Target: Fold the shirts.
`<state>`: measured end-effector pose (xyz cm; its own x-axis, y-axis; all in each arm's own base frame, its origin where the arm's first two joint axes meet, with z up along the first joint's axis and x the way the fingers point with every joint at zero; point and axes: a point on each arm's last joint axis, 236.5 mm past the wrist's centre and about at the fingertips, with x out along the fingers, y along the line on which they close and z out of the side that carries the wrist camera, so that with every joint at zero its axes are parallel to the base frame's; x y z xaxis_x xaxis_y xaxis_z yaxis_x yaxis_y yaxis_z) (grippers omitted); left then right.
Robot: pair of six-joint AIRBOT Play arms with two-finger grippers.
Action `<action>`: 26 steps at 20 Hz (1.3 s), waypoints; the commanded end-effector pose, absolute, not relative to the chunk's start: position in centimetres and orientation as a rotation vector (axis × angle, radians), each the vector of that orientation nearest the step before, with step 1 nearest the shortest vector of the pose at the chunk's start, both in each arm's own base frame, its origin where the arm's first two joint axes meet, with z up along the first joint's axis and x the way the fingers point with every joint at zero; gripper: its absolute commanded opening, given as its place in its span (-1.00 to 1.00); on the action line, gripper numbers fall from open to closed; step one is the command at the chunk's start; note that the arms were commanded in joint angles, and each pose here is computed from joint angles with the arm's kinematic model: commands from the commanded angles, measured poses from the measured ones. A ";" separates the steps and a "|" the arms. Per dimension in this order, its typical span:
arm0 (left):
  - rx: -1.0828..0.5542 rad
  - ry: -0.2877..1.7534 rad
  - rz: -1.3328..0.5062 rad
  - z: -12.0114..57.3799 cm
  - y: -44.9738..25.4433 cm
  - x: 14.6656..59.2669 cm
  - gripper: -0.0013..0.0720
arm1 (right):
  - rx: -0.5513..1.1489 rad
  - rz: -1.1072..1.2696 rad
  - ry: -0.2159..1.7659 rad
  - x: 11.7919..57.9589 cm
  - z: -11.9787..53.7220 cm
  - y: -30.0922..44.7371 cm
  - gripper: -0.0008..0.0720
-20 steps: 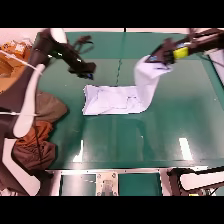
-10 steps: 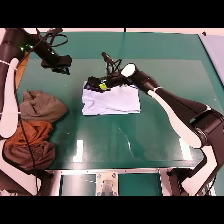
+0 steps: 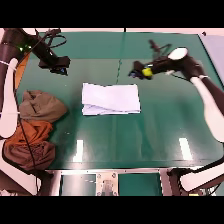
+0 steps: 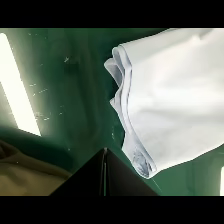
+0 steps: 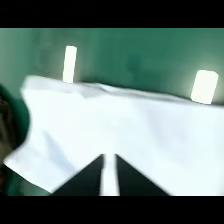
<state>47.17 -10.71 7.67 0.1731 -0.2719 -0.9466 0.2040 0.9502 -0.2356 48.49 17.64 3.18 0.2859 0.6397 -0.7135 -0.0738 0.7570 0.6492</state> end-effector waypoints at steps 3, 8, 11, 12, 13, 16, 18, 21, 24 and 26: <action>-0.065 1.360 -0.330 7.6 -10.7 47.2 -0.91 | 0.557 0.401 1.348 44.2 -3.7 8.7 0.79; -0.071 1.360 -0.329 7.6 -10.8 47.2 -0.91 | 0.716 0.595 1.366 43.2 -9.0 15.0 0.79; -0.072 1.360 -0.327 7.6 -10.7 47.2 -0.91 | 0.748 0.687 1.358 43.9 -9.6 19.5 0.78; -0.073 1.360 -0.328 7.6 -10.8 47.2 -0.91 | 0.727 0.711 1.357 44.2 -9.4 20.7 0.70; -0.072 1.360 -0.327 7.6 -10.7 47.2 -0.91 | 0.712 0.730 1.349 44.5 -8.7 21.9 0.49; -0.072 1.363 -0.328 7.6 -10.8 47.1 -0.91 | 0.687 0.787 1.306 46.0 -5.3 23.5 -0.93; -0.070 1.373 -0.329 7.5 -10.7 46.9 -0.91 | 0.677 0.777 1.294 47.0 -3.3 22.6 -0.95; -0.068 1.389 -0.331 7.4 -10.7 46.5 -0.91 | 0.596 0.615 1.262 48.5 -1.2 16.1 -0.95; -0.068 1.387 -0.331 7.4 -10.7 46.5 -0.91 | 0.553 0.346 1.151 49.4 3.1 4.1 -0.95; -0.068 1.384 -0.331 7.5 -10.7 46.6 -0.91 | 0.571 0.178 1.028 48.6 7.1 -4.8 -0.95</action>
<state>46.62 -10.69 7.49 0.1492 -0.2696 -0.9513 0.1896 0.9520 -0.2401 49.71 5.66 3.18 0.3764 0.5882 -0.7158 -0.0150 0.7764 0.6301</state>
